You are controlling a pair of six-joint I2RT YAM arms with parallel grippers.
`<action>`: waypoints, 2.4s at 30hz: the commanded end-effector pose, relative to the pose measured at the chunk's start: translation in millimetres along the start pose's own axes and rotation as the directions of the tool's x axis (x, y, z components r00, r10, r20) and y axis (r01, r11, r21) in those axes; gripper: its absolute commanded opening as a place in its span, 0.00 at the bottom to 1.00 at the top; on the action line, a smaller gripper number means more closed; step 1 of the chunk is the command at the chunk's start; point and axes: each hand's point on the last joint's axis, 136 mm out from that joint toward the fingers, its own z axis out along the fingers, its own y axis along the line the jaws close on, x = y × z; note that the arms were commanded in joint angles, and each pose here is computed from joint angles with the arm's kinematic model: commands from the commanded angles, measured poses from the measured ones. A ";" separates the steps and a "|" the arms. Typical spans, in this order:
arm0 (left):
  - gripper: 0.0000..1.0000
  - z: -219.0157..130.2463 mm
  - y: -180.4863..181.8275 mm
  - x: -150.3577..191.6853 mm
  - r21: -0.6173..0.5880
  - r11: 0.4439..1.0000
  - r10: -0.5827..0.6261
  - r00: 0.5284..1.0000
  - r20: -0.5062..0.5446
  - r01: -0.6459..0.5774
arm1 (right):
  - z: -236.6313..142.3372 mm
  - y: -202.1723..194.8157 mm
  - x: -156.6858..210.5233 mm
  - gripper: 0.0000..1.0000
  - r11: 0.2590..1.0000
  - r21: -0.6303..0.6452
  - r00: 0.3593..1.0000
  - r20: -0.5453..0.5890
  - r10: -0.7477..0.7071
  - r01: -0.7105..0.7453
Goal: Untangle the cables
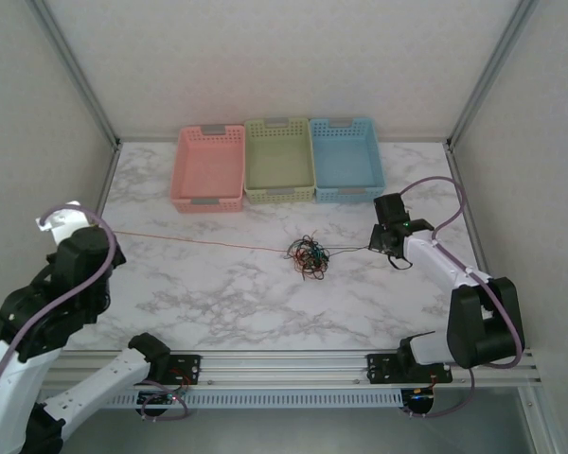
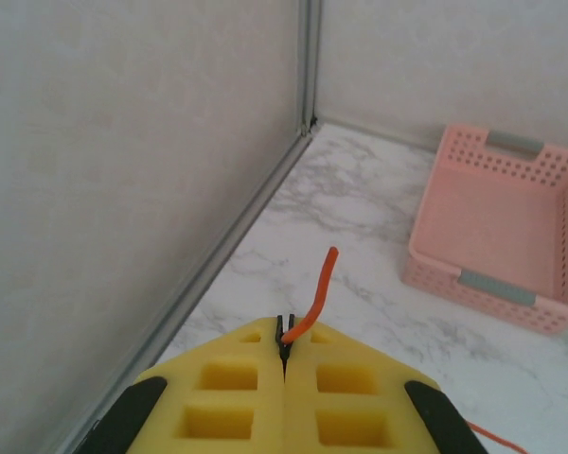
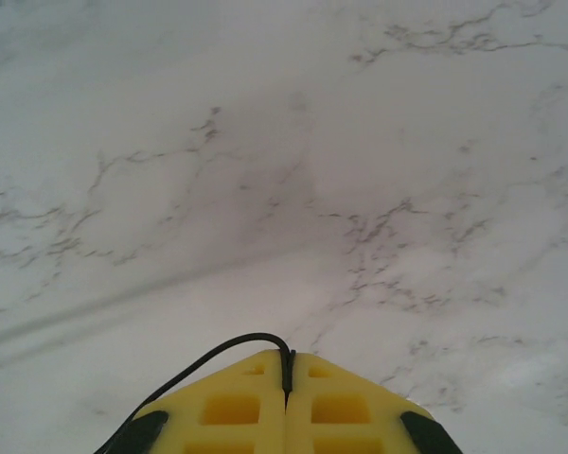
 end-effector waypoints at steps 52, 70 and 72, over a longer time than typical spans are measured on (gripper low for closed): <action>0.35 61.9 -172.8 159.0 0.373 0.926 0.165 0.840 -0.517 0.048 | -103.9 116.3 35.8 0.00 0.711 -0.693 0.991 0.038 -0.129 0.119; 0.80 26.9 -236.7 166.9 0.620 0.748 0.211 0.801 -0.561 0.237 | -104.5 85.9 32.9 0.57 0.829 -0.558 0.999 0.005 -0.036 0.032; 0.80 15.3 -267.4 175.6 0.681 0.695 0.270 0.793 -0.547 0.233 | -102.0 91.4 35.7 0.56 0.820 -0.571 0.999 -0.024 -0.040 0.019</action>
